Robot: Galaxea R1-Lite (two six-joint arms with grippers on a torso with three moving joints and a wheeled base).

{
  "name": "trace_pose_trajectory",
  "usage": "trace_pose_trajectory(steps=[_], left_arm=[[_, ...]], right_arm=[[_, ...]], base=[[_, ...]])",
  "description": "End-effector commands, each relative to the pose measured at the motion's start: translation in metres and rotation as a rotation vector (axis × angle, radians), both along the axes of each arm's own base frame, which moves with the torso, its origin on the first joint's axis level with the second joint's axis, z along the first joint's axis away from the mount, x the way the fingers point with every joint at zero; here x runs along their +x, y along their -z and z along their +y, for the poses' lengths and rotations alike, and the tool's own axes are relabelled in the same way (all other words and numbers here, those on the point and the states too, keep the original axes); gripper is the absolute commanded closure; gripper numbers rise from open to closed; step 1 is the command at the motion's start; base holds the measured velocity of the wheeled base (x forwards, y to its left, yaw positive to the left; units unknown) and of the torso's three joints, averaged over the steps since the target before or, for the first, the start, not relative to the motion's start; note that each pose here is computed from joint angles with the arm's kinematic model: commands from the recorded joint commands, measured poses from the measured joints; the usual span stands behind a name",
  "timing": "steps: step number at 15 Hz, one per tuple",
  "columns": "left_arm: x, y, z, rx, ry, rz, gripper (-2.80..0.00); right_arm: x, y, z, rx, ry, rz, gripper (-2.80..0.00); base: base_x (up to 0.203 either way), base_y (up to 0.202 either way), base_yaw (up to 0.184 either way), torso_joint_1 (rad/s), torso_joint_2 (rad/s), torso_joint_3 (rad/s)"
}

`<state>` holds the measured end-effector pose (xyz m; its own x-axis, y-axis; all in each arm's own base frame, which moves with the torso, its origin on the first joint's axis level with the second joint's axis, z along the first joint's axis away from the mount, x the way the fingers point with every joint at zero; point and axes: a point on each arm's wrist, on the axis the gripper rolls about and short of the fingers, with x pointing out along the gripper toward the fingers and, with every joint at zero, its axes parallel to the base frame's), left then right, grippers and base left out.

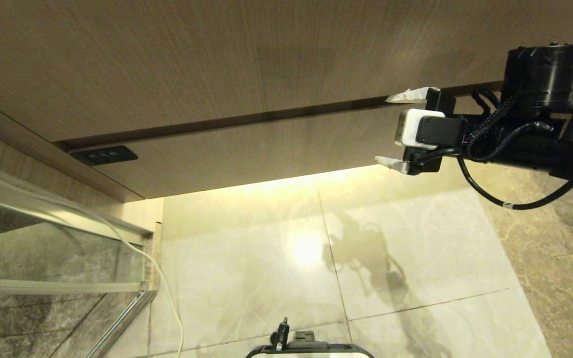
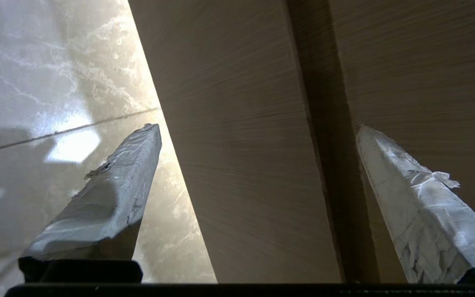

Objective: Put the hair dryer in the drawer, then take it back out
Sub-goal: Pull open the drawer

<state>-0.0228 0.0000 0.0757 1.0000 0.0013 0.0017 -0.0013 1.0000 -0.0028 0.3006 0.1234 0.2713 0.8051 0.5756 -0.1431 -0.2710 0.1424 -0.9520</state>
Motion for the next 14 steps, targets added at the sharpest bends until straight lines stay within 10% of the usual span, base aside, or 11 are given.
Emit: trace_pose_trajectory(steps=[1, 14], left_arm=[[0.0, 0.0, 0.0, 0.0, 0.0, 0.001, 0.0], [0.0, 0.001, 0.0, 0.0, 0.0, 0.0, 0.0]], right_arm=[[0.013, 0.006, 0.003, -0.015, 0.002, 0.017, -2.8], [0.05, -0.003, 0.001, -0.028, 0.041, 0.071, -2.8]], base=[[0.0, 0.0, 0.0, 0.0, 0.0, 0.0], [0.0, 0.0, 0.0, 0.0, 0.0, 0.0]])
